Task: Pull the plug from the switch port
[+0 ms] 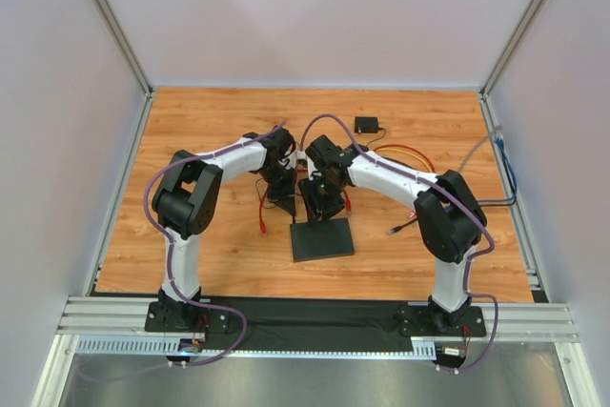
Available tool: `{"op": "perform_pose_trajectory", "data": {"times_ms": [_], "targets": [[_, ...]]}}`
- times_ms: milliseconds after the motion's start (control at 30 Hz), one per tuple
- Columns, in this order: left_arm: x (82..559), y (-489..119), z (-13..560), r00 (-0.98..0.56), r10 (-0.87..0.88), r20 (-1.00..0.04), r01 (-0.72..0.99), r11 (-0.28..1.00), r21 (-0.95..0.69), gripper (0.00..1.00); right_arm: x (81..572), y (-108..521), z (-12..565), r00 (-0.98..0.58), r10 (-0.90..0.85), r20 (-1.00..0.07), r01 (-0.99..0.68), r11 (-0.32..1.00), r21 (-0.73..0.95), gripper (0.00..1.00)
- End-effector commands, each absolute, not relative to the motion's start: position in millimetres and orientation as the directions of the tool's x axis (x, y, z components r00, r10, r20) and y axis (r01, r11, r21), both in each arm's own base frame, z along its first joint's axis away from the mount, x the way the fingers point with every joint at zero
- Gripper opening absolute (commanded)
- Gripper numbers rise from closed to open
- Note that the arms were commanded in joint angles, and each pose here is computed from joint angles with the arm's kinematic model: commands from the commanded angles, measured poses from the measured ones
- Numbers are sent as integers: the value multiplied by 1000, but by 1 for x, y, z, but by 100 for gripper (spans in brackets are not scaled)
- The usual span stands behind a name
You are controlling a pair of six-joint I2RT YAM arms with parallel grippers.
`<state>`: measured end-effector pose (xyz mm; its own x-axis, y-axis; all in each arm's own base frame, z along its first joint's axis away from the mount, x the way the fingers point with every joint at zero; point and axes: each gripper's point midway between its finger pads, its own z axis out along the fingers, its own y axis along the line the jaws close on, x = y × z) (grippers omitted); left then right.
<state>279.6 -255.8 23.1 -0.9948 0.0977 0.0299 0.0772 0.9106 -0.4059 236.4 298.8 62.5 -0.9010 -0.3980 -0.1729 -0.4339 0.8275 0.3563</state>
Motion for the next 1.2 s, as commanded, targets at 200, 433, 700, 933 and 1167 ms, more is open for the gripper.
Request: {"op": "perform_pose_trajectory", "data": {"times_ms": [200,433,700,933,1167], "targets": [[277,-266,32,-993,111,32,84,883,-461,0,259,336,62,-846,-454,-279,-533,721,443,54],[275,-269,34,-994,107,36,77,874,-480,0,252,350,50,-842,-469,-266,-535,669,515,51],[277,-273,33,-994,101,31,72,865,-497,0,239,347,32,-863,-453,-223,-494,669,555,44],[277,-273,33,-995,97,29,69,861,-504,0,233,340,24,-875,-438,-206,-473,685,554,41],[278,-273,35,-996,91,16,70,856,-513,0,234,333,20,-883,-420,-211,-464,706,535,42]]}}
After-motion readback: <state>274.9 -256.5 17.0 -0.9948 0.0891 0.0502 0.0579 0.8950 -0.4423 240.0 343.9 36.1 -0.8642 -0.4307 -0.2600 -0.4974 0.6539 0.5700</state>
